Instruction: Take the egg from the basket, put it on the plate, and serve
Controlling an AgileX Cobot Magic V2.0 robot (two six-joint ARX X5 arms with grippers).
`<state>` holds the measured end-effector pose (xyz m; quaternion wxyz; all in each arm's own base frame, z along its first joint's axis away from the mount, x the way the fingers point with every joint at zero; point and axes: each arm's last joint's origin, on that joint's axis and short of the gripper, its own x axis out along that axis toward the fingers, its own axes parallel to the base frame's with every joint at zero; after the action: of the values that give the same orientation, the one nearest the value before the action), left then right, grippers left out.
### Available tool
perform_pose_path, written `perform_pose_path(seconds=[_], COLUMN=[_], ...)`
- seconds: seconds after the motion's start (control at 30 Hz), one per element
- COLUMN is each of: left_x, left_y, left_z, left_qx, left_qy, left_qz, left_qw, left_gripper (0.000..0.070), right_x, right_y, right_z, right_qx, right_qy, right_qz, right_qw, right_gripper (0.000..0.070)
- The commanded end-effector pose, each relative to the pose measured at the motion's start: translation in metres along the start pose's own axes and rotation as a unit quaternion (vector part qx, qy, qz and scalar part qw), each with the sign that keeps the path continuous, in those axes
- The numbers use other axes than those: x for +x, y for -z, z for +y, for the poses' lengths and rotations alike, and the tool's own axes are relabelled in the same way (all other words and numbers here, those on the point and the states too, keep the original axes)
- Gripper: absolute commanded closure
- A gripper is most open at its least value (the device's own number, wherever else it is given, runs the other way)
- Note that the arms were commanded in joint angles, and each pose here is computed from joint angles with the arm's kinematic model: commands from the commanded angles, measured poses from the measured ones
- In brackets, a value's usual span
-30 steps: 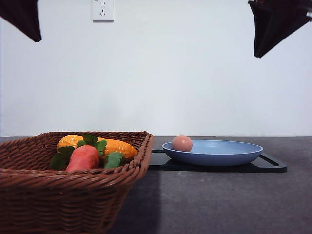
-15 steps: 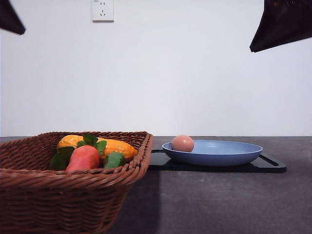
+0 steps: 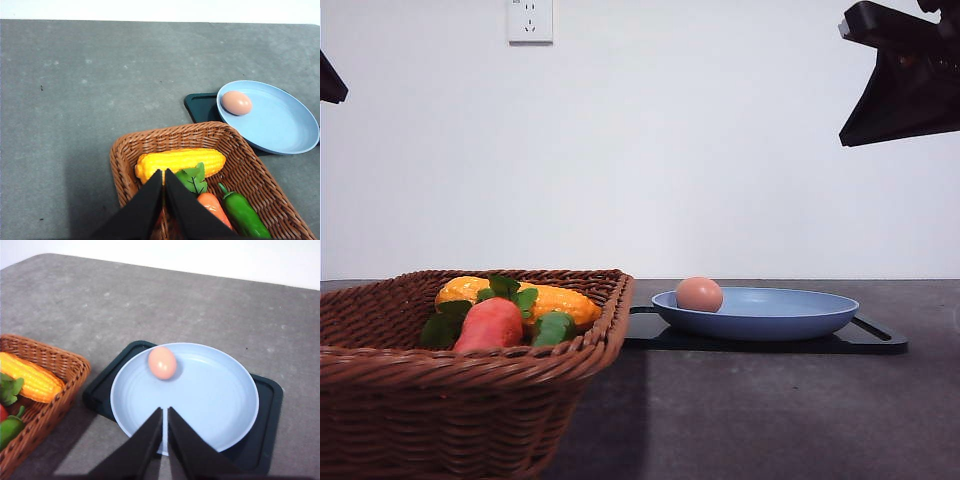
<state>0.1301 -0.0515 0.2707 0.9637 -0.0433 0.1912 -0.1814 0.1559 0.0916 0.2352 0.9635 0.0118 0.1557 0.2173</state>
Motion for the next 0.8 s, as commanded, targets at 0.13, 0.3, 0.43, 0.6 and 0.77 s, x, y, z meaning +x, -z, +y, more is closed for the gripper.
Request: perform_pose_path(seconds=[0.13,0.3,0.43,0.6,0.77], left_x=[0.000,-0.005,-0.032,-0.068,-0.077], left_y=[-0.004,-0.004,-0.008,-0.004,0.016], left_z=[-0.001,-0.001,-0.001,0.005,0.014], left_qx=[-0.004,-0.004,0.033,0.045,0.072], left_qy=[0.003,0.004,0.001,-0.034,-0.096], left_qz=[-0.008,-0.015,-0.076,-0.162,-0.194], left_qw=[1.000,1.000,0.997,0.985,0.974], left_gripper=[0.0700,0.0700,0.0700,0.0700,0.0700], right_x=[0.000,0.000,0.000,0.000,0.000], right_y=[-0.003,-0.003,-0.003,-0.003,-0.003], right_z=[0.002,0.002,0.002,0.002,0.002], right_qx=[0.003,0.003,0.003,0.003,0.003], right_qy=[-0.002,-0.002,-0.002,-0.002,-0.002], right_qz=[-0.007,-0.007,-0.007,-0.007,-0.007], right_qw=[1.000,1.000,1.000,1.000,1.000], right_gripper=[0.0700,0.0700,0.0700,0.0700,0.0700])
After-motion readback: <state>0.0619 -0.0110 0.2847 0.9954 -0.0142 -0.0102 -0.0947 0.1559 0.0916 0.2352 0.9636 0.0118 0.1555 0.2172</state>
